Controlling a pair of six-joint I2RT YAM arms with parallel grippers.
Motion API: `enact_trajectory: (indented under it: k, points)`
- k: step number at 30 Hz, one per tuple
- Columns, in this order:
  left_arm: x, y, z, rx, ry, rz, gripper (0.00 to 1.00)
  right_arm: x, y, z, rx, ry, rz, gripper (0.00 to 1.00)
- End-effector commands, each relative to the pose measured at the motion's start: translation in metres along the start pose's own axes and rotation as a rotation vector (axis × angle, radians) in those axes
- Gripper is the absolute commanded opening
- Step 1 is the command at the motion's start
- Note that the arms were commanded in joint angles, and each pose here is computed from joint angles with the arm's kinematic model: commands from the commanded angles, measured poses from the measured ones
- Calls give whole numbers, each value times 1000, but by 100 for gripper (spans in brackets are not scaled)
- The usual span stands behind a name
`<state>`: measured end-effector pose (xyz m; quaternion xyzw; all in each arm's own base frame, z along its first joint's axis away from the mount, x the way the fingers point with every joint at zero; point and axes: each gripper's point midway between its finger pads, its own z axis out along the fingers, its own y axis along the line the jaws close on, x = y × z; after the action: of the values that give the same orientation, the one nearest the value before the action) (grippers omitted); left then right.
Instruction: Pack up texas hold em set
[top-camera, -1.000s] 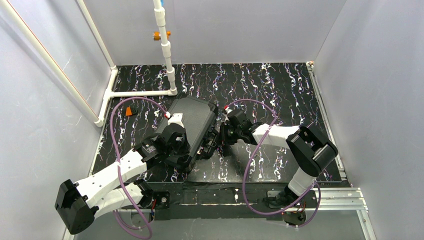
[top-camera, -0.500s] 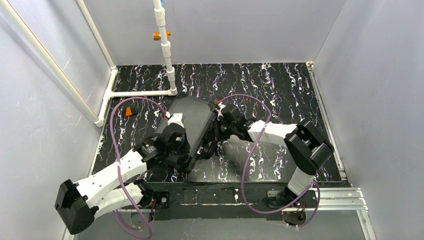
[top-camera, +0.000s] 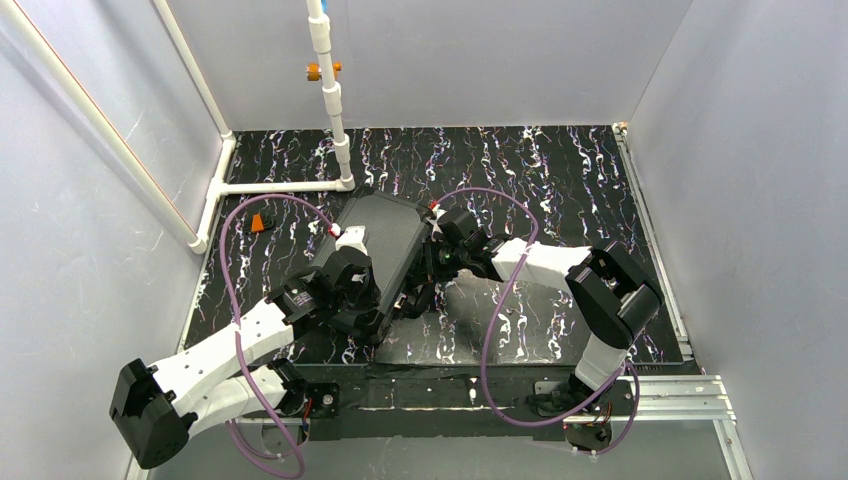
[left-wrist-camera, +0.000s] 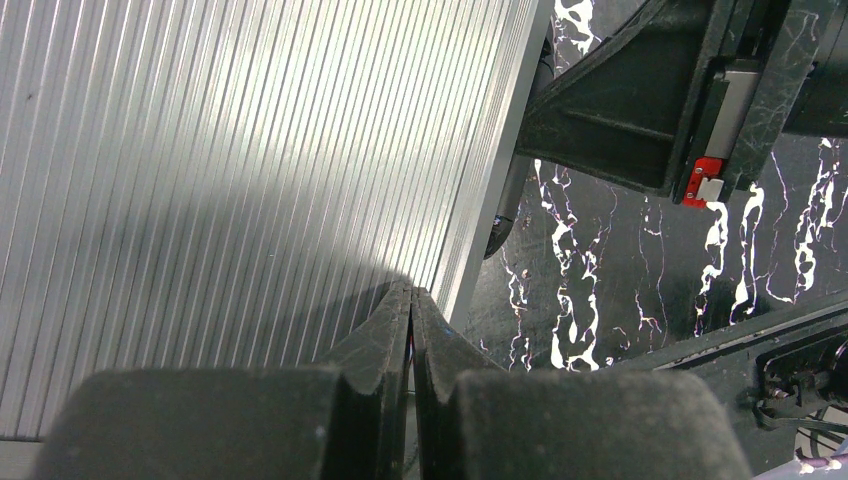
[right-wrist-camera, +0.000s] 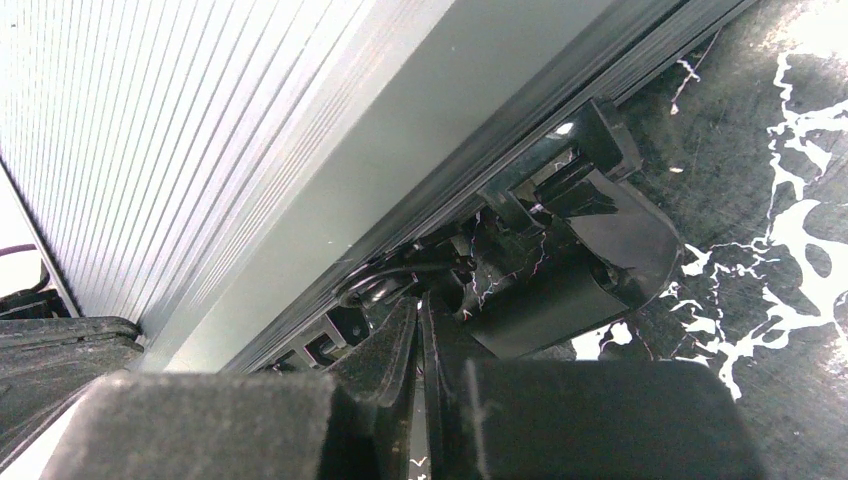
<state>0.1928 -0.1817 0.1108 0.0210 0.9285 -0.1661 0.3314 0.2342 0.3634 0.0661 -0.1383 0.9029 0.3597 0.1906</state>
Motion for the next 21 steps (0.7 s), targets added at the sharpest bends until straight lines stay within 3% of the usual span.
enact_trajectory:
  k: [1, 21]
  points:
    - [73, 47, 0, -151, 266, 67, 0, -27, 30, -2, -77, -79, -33, 13]
    - [73, 46, -1, -149, 268, 66, 0, 15, -23, 19, 45, -6, -40, 12]
